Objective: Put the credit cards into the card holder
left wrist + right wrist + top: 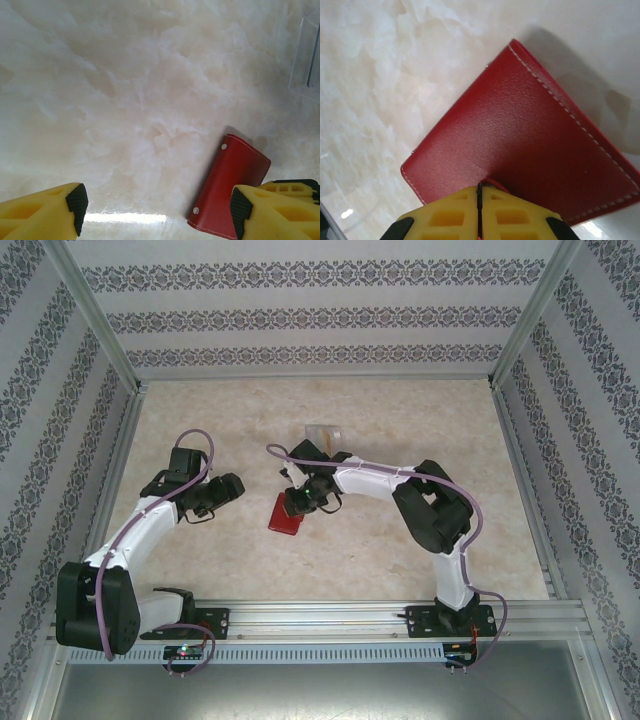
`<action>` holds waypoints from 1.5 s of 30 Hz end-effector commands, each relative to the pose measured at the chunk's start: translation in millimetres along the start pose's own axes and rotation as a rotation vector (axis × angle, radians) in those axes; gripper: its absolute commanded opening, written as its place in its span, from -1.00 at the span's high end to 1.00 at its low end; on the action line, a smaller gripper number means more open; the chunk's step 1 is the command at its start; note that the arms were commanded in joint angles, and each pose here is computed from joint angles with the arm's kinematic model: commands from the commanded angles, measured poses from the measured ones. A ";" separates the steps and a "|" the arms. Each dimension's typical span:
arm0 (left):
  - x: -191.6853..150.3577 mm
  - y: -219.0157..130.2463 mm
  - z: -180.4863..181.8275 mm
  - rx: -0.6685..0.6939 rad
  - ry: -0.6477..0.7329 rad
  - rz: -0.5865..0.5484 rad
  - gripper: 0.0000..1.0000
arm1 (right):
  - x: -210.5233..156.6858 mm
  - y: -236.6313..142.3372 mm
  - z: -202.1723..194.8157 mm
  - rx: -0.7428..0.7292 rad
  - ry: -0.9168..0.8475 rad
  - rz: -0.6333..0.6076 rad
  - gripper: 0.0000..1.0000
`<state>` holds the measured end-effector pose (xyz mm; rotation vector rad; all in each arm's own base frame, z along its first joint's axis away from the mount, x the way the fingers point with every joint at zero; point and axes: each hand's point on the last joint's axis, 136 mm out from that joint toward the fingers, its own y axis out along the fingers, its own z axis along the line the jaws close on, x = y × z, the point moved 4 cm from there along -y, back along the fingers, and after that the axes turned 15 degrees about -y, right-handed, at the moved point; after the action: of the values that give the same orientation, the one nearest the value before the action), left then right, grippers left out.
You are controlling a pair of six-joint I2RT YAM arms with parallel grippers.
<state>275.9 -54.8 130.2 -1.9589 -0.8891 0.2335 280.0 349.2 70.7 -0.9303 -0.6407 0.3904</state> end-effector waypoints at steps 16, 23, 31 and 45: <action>-0.4 -4.0 4.6 0.000 0.005 0.003 -0.55 | 4.1 2.1 -6.1 0.178 0.119 -0.027 0.84; -1.5 -2.5 6.8 0.007 0.004 0.007 -0.55 | 16.4 -10.7 7.8 0.239 0.124 -0.088 0.84; -1.6 -1.4 6.5 0.006 0.003 0.013 -0.56 | 3.6 1.5 -1.0 0.231 0.151 -0.070 0.84; -3.1 0.6 7.4 0.006 0.001 0.023 -0.55 | -34.1 37.0 -39.4 0.147 0.251 0.013 0.87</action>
<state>275.0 -54.4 129.6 -1.9644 -0.8879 0.2387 286.9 349.9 64.4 -0.6728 -0.4881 0.3011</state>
